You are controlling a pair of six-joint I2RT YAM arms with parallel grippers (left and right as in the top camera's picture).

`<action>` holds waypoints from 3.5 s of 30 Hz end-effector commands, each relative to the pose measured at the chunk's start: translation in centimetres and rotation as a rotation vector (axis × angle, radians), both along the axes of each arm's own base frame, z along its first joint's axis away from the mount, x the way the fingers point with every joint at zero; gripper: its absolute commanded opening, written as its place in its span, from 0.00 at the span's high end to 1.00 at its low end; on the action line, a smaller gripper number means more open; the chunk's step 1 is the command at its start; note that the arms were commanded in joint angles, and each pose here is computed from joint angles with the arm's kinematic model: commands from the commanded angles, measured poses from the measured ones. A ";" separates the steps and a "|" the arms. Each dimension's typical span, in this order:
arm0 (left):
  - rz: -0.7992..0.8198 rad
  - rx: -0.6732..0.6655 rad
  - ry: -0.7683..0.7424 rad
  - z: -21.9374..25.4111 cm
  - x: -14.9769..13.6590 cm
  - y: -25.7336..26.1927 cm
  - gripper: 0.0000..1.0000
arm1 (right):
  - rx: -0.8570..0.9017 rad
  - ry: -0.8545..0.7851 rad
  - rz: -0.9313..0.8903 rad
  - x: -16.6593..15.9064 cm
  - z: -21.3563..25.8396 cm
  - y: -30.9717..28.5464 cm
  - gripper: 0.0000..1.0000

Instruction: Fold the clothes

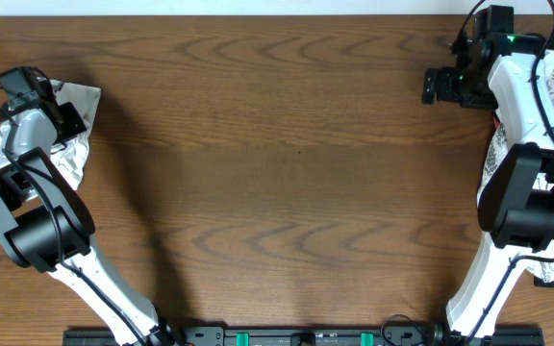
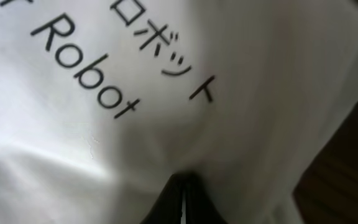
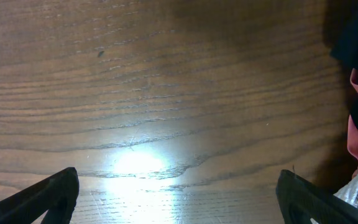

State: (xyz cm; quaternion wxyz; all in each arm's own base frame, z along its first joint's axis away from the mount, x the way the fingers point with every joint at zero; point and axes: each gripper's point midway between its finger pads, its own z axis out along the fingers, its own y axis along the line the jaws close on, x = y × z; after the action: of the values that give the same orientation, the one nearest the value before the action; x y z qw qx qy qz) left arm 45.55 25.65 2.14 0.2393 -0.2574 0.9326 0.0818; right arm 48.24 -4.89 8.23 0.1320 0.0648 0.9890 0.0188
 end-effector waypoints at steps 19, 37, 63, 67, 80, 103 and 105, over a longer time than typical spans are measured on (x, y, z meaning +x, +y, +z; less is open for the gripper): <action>-0.021 -0.135 -0.139 1.2 2.3 -2.1 0.94 | -0.003 -0.003 -0.010 -0.1 0.2 0.0 0.01; -0.160 -0.094 -0.061 -0.7 2.3 -3.8 0.94 | -0.003 -0.003 -0.010 -0.1 0.2 0.0 0.01; -0.137 0.028 -0.064 -3.5 3.5 -1.3 0.94 | -0.003 -0.003 -0.010 -0.1 0.2 0.0 0.01; -0.136 0.030 -0.069 -3.5 3.7 -1.2 0.94 | -0.003 -0.003 -0.010 -0.1 0.2 0.0 0.01; -0.132 0.085 -0.243 5.5 6.2 -2.4 0.74 | -0.003 -0.003 -0.010 -0.1 0.2 0.0 0.01; -0.185 0.058 -0.460 18.1 7.5 -11.3 0.02 | -0.003 -0.003 -0.010 -0.1 0.2 0.0 0.01; -0.185 0.058 -0.460 18.1 7.5 -11.3 0.02 | -0.003 -0.003 -0.010 -0.1 0.2 0.0 0.01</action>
State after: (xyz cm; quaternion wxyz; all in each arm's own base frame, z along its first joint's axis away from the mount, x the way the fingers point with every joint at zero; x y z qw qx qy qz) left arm 53.04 14.23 20.83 0.4639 -0.1680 0.8694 0.0261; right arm 48.24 -4.91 8.23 0.1320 0.0650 0.9889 0.0188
